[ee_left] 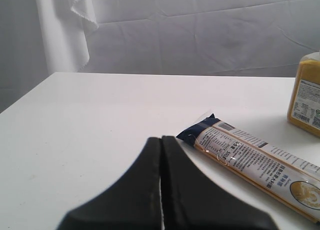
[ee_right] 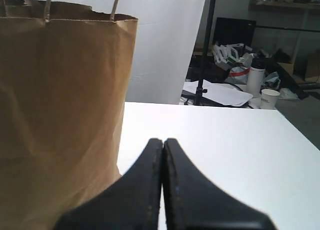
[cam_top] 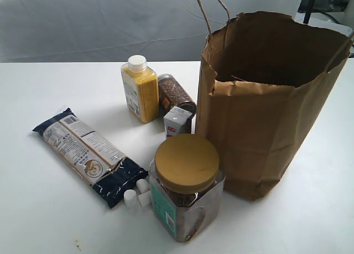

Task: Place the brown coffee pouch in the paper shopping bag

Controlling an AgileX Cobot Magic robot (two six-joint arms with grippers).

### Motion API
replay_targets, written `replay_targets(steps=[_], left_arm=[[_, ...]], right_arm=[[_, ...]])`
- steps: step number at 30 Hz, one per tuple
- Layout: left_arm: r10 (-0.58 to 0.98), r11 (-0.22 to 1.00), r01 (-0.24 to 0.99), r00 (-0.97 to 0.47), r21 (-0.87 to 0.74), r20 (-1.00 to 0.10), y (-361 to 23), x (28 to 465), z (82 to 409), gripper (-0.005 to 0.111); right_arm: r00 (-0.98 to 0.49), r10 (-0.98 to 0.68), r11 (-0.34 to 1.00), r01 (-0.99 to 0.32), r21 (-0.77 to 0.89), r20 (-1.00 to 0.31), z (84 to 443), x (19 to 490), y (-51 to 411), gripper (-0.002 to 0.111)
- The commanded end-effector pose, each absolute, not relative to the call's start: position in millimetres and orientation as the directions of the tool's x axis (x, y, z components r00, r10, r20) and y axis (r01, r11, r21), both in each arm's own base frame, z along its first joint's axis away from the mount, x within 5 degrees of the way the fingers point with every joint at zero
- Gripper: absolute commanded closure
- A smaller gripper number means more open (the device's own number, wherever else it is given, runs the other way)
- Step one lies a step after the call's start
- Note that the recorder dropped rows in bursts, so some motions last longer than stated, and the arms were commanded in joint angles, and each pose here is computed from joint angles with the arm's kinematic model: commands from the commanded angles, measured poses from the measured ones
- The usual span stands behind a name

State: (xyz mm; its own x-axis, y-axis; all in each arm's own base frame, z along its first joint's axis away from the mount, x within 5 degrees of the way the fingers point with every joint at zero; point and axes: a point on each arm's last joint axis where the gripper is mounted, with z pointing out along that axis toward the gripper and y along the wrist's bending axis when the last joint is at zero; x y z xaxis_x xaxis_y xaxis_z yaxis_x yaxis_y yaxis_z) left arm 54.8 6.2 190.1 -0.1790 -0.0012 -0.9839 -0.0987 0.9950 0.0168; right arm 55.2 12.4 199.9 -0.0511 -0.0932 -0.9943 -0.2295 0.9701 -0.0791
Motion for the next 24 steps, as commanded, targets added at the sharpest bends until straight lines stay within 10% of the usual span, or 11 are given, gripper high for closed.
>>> replay_targets(steps=[1, 24], left_arm=[[0.000, 0.995, -0.103, -0.177, 0.019, -0.984, 6.4, 54.7, 189.3, 0.107], [0.000, 0.995, -0.103, -0.177, 0.019, -0.984, 6.4, 54.7, 189.3, 0.107]], right_arm=[[-0.041, -0.100, 0.980, -0.176, -0.092, -0.994, 200.0, 55.5, 9.3, 0.108], [-0.044, -0.099, 0.984, -0.155, -0.092, -0.994, 200.0, 55.7, 8.1, 0.108]])
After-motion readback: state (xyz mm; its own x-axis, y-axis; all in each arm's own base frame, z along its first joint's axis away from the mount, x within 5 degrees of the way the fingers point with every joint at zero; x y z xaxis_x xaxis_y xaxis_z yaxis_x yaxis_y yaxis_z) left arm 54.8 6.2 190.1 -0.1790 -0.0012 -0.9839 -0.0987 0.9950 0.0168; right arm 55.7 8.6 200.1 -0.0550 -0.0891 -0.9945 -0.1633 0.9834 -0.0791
